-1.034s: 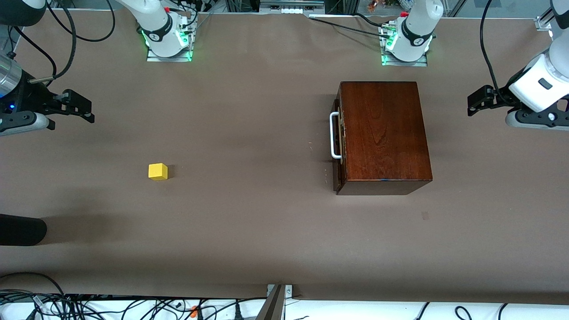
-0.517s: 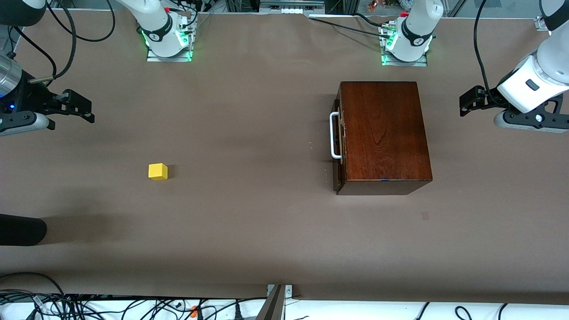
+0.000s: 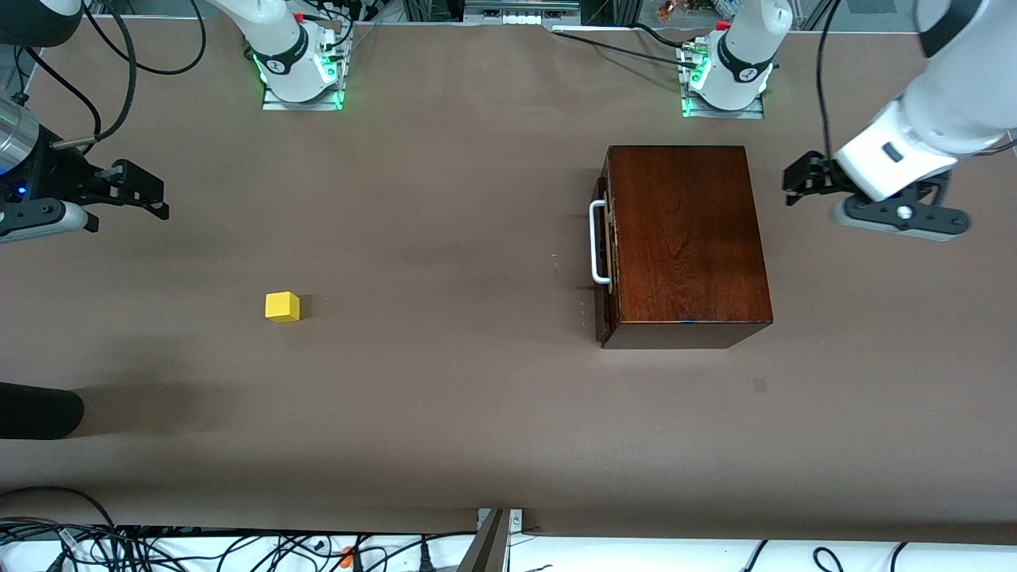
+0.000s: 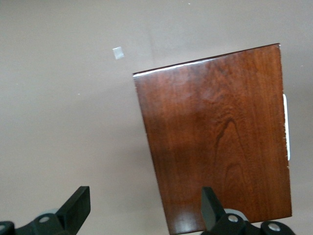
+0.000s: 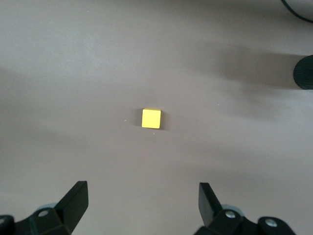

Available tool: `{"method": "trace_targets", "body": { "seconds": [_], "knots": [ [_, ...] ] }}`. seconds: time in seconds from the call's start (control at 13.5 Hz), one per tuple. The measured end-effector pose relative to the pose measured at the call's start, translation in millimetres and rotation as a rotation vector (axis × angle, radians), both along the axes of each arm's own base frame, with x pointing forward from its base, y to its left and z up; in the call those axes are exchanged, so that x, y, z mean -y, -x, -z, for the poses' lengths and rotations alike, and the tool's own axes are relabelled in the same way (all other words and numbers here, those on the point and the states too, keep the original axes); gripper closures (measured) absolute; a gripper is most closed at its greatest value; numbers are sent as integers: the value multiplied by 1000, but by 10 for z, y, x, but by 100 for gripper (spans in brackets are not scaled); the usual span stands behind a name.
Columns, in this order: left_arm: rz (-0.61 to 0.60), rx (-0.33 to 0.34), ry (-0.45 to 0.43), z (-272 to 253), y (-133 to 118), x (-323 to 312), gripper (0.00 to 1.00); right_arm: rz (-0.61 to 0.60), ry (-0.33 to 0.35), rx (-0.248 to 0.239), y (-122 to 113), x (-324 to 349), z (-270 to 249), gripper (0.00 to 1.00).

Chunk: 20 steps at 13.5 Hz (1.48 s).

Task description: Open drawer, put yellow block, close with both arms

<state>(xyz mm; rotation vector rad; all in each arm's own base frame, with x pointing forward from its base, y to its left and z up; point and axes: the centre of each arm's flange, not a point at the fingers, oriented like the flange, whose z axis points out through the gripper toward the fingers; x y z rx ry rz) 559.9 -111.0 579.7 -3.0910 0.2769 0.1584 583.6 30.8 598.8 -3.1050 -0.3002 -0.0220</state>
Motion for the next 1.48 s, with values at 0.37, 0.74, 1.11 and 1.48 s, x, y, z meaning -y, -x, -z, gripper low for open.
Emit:
{"method": "trace_targets", "body": {
  "seconds": [0.37, 0.74, 1.11, 1.48],
  "knots": [
    [-8, 23, 28, 362, 21, 1103, 0, 0, 0, 0, 0, 1, 0, 0],
    [-53, 50, 31, 884, 161, 2137, 0, 0, 0, 0, 0, -1, 0, 0],
    [-26, 58, -95, 1527, 481, 2889, 0, -1, 0, 0, 0, -3, -1, 0],
    [-11, -5, -125, 1980, 531, 3024, 0, -3, 0, 1, 0, -5, -5, 0]
  ]
}}
